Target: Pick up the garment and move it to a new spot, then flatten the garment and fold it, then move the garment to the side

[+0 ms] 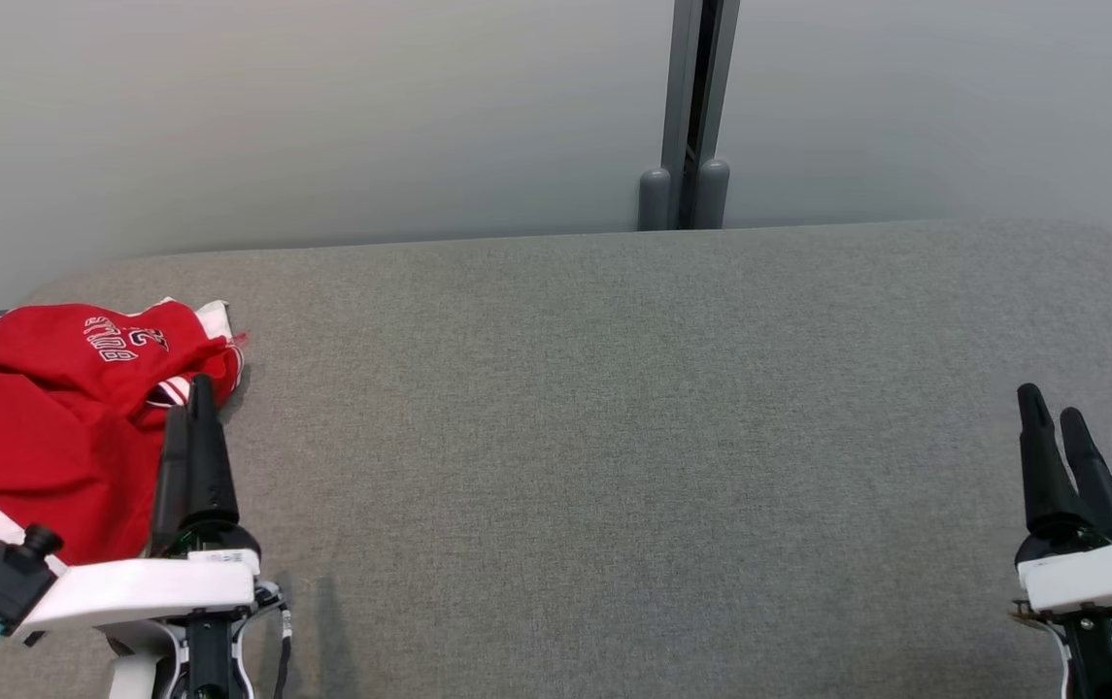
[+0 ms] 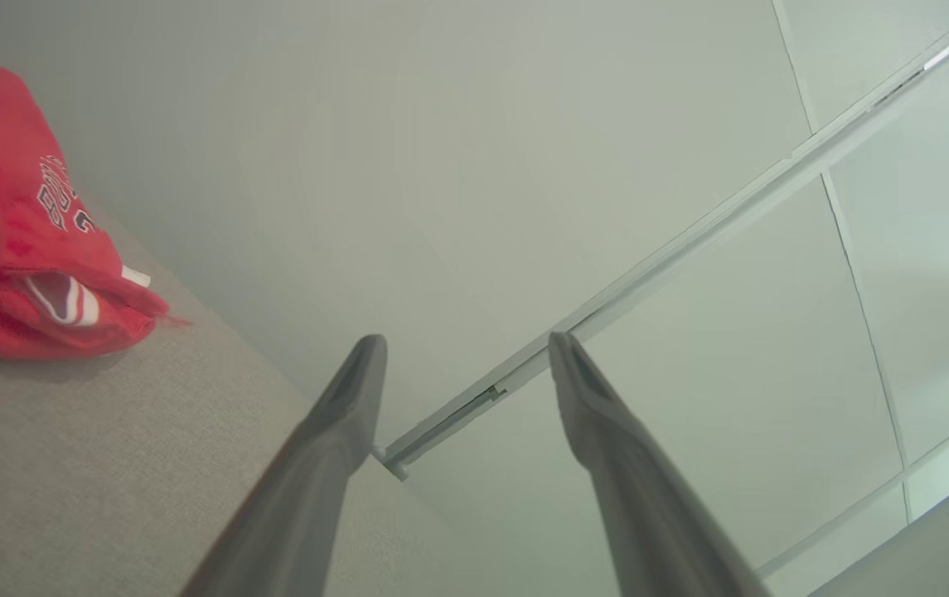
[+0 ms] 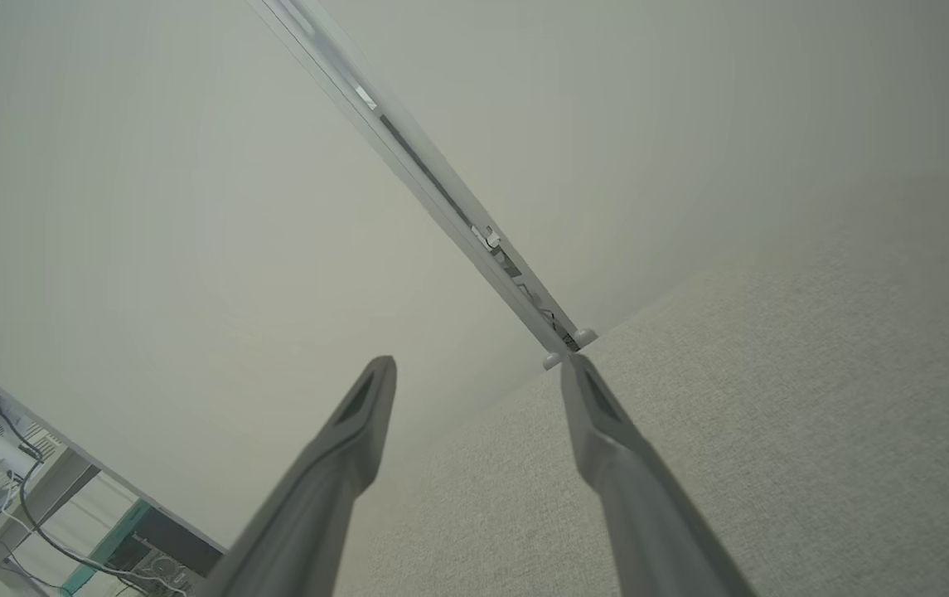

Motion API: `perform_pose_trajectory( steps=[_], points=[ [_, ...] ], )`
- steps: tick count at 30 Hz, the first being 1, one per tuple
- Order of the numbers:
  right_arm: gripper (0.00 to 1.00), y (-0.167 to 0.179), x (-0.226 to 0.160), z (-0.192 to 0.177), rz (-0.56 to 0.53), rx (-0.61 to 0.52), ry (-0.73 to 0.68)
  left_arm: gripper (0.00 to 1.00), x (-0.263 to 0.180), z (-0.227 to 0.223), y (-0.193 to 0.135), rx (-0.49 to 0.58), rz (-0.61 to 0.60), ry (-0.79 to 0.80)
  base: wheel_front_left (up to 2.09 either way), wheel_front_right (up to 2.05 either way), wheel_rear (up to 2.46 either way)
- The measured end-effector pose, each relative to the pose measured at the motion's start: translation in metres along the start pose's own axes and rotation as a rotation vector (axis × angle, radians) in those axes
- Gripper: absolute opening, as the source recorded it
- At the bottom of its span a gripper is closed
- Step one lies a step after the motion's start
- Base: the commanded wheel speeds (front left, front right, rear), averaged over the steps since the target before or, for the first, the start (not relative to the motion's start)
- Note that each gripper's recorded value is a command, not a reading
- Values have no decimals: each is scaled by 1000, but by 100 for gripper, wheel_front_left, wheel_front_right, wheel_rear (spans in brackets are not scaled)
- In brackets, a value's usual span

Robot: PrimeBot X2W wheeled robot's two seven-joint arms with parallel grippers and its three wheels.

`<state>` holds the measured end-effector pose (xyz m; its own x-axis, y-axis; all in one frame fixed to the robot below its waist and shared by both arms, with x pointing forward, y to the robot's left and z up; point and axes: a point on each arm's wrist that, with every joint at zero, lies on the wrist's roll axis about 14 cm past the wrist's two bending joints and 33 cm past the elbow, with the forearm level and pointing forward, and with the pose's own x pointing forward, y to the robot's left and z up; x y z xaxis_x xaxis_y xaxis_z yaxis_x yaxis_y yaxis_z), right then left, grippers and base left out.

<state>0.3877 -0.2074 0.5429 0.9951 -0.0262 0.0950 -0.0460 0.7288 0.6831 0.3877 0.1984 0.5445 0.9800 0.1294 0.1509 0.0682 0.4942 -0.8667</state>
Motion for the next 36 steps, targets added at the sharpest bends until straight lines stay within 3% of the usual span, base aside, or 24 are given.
perform_pose_trajectory(
  steps=[12, 23, 36],
  points=[
    [100, 18, 4, -10, 56, -169, 7, 100, -6, -23, -25, 309, -59, 55, 0, 0, 0],
    [100, 32, 5, -20, 105, -290, 13, 100, -16, -52, -23, 570, -73, 124, 0, 0, 0],
    [100, 40, 4, -38, 149, -407, 37, 100, -26, -62, -10, 774, -59, 148, 0, 0, 0]
  ],
)
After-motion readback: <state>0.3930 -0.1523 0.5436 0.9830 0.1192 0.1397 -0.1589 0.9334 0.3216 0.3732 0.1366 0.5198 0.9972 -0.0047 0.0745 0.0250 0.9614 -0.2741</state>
